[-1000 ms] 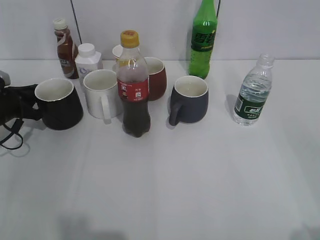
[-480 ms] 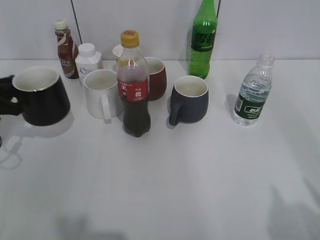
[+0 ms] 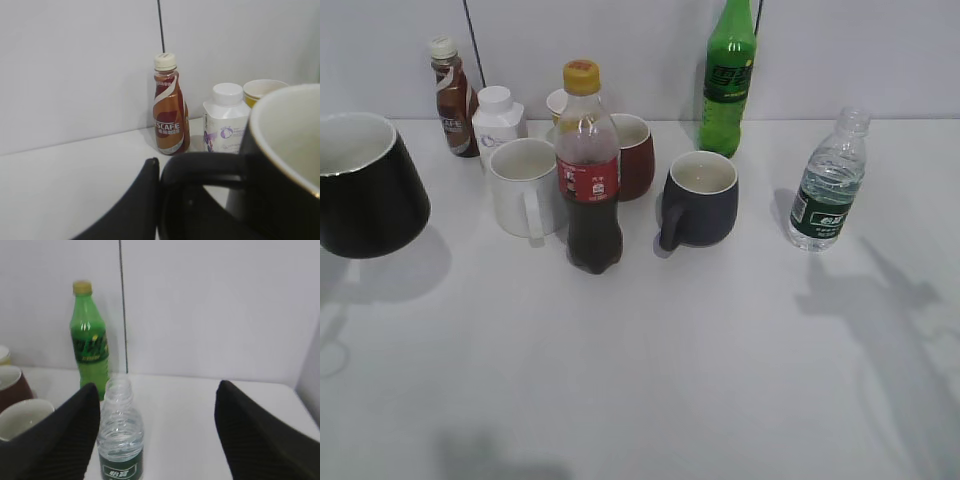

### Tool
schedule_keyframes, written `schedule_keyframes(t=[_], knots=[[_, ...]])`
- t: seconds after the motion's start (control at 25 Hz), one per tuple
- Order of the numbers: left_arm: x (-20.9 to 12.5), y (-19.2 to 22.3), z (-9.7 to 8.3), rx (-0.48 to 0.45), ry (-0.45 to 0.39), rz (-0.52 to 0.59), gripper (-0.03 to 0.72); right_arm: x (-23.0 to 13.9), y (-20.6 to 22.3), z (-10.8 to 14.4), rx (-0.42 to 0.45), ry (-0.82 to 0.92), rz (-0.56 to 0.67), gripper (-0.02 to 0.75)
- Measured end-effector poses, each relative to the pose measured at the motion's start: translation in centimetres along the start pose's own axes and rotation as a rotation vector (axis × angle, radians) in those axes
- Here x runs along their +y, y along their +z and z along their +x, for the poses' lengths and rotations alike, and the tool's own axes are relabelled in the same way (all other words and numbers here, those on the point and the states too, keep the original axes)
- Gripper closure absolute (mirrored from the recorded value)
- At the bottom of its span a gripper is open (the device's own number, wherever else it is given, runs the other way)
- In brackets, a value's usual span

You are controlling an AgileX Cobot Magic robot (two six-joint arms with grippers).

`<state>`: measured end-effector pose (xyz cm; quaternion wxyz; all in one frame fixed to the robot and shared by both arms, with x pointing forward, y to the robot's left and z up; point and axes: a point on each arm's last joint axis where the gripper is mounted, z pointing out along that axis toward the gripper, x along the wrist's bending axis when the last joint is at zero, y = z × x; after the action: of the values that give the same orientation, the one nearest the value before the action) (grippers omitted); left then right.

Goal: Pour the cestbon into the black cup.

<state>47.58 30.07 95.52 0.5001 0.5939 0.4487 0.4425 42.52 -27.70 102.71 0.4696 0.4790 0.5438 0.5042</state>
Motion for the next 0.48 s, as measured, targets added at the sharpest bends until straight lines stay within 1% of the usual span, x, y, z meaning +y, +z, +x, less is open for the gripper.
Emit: schedule_keyframes(t=[0.08, 0.16, 0.24, 0.32, 0.36, 0.44, 0.48], knots=[[0.4, -0.1, -0.5, 0.004, -0.010, 0.003, 0.640, -2.0, 2.1, 0.6, 0.051, -0.018, 0.032, 0.188], [0.9, -0.2, -1.3, -0.018, -0.009, -0.004, 0.640, -4.0, 3.8, 1.0, 0.092, -0.021, 0.059, 0.188], [1.3, -0.3, -2.0, -0.041, -0.002, 0.002, 0.640, -6.6, 5.1, 1.3, 0.111, -0.017, 0.128, 0.188], [1.5, -0.5, -2.4, -0.044, -0.007, 0.022, 0.640, -8.5, 5.9, 1.5, 0.124, -0.012, 0.159, 0.188], [1.7, -0.6, -2.5, -0.025, -0.026, 0.031, 0.640, -9.5, 6.1, 1.6, 0.131, -0.009, 0.171, 0.188], [2.1, -1.0, -2.5, 0.024, -0.071, 0.038, 0.640, -10.8, 6.6, 1.7, 0.140, 0.002, 0.150, 0.188], [2.2, -1.1, -2.3, 0.051, -0.091, 0.037, 0.640, -11.8, 6.7, 1.8, 0.143, 0.006, 0.168, 0.188]])
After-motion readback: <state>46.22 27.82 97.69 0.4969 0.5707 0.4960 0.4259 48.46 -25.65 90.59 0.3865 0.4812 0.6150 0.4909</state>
